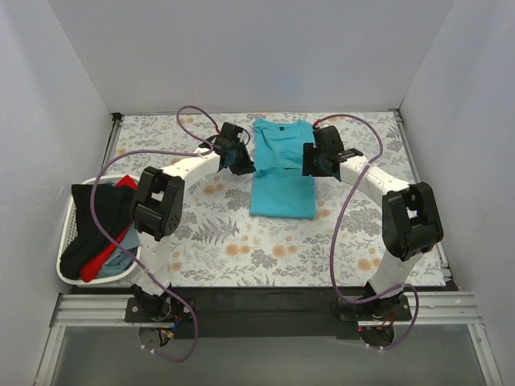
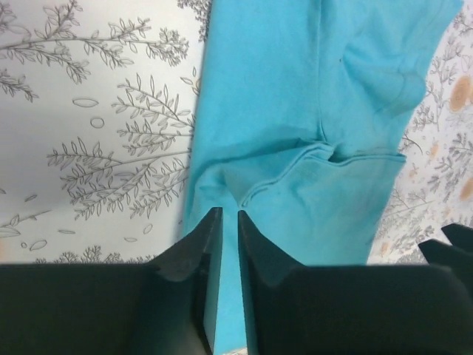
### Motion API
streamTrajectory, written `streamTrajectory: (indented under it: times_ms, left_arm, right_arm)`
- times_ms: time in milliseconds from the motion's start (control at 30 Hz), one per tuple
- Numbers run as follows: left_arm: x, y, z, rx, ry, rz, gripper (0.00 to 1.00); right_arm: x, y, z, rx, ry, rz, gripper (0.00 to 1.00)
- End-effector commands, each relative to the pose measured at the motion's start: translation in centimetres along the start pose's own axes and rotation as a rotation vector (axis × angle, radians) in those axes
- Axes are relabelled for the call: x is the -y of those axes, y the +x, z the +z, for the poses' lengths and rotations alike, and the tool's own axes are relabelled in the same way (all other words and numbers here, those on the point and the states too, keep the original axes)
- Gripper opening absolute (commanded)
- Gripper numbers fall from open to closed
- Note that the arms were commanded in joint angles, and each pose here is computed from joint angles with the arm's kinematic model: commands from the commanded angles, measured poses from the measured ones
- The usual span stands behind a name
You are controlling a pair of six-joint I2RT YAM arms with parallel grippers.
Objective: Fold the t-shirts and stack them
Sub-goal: Fold the tshirt
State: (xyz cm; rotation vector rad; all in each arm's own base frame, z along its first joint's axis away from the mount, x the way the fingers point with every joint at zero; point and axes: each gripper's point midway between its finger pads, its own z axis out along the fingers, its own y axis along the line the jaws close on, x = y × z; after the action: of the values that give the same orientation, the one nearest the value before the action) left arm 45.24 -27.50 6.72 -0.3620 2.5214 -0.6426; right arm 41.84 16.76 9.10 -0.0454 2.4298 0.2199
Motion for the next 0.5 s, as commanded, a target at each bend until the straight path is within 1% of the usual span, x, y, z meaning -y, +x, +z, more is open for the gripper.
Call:
streamTrajectory:
  times_ms: [0, 33, 133, 200, 467]
  left_arm:
    - [2.6, -0.6, -3.3, 0.039, 0.080, 0.016, 0.12]
    - [2.4, 0.0, -2.9, 0.028, 0.075, 0.016, 0.00]
    - [2.6, 1.3, -2.1, -0.014, 0.084, 0.027, 0.00]
    - [2.9, 1.7, -1.8, -0.026, 0.090, 0.029, 0.00]
    - [3.3, 1.5, 0.1, -0.036, 0.090, 0.046, 0.00]
  right_arm:
    - [-3.1, -0.7, -1.9, 0.063, -0.072, -0.019, 0.55]
    - [-3.9, -0.2, -1.8, 0.054, -0.091, -0.027, 0.54]
    - [-4.6, 0.8, -1.2, 0.030, -0.109, -0.030, 0.52]
    - [-4.7, 0.9, -0.5, 0.018, -0.110, -0.034, 0.48]
    - [-5.3, -0.5, 1.8, 0.015, -0.106, -0.060, 0.48]
